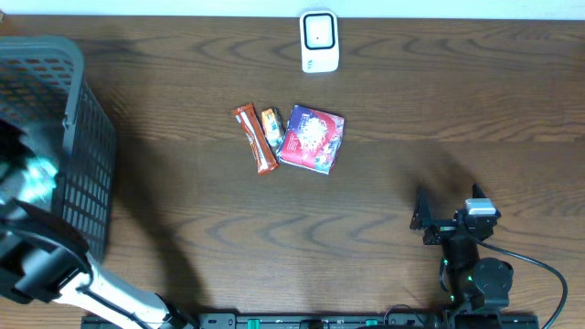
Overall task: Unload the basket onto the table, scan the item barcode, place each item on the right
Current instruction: 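Carry the green packet out and set it left of the red bar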
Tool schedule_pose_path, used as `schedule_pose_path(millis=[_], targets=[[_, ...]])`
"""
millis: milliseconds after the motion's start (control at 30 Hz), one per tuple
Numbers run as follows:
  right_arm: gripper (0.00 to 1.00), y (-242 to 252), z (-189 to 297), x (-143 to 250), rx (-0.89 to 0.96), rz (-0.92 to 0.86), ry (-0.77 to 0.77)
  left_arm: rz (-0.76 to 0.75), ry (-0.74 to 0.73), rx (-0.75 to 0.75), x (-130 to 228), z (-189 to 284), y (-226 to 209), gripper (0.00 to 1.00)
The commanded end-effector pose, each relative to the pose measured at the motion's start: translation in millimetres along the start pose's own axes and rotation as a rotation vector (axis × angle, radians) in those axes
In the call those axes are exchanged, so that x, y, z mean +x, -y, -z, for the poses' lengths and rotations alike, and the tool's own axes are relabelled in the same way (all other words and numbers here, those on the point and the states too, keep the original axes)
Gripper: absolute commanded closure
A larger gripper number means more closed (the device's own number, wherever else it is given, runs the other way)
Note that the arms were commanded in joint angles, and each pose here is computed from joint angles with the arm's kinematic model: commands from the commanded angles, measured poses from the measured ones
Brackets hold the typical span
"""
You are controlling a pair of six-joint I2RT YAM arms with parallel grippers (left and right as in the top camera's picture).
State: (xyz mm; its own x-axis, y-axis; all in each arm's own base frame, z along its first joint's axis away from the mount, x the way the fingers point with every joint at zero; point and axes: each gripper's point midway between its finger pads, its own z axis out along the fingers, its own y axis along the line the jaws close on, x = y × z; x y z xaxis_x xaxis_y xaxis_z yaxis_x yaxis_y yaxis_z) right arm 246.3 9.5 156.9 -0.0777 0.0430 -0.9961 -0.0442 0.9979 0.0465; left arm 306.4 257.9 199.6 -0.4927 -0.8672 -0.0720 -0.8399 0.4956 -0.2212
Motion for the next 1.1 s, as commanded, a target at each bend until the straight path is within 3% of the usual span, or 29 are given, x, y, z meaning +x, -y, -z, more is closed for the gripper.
schedule_pose_path(millis=[0, 133, 267, 333, 533, 633, 767, 867, 1067], targets=[[0.01, -4, 0, 1, -0.019, -0.010, -0.002, -0.079, 0.224, 0.197, -3, 89, 43, 0.93], [0.01, -4, 0, 1, -0.019, -0.010, -0.002, -0.185, 0.436, 0.434, 14, 179, 86, 0.93], [0.01, -4, 0, 1, -0.019, -0.010, -0.002, -0.337, 0.397, 0.802, 68, 239, 142, 0.93], [0.01, -4, 0, 1, -0.019, -0.010, -0.002, -0.407, 0.341, 0.898, 92, 249, 161, 0.93], [0.01, -4, 0, 1, -0.019, -0.010, -0.002, -0.700, 0.179, 0.956, 168, 230, 225, 0.93], [0.01, -4, 0, 1, -0.019, -0.010, -0.002, -0.818, 0.138, 0.865, 203, 204, 252, 0.93], [0.01, -4, 0, 1, -0.019, -0.010, -0.002, -0.926, 0.124, 0.617, 239, 155, 268, 0.93], [0.01, -4, 0, 1, -0.019, -0.010, -0.002, -1.019, 0.124, 0.416, 262, 114, 275, 0.93], [0.01, -4, 0, 1, -0.019, -0.010, -0.002, -1.118, 0.079, 0.171, 296, 38, 293, 0.93]])
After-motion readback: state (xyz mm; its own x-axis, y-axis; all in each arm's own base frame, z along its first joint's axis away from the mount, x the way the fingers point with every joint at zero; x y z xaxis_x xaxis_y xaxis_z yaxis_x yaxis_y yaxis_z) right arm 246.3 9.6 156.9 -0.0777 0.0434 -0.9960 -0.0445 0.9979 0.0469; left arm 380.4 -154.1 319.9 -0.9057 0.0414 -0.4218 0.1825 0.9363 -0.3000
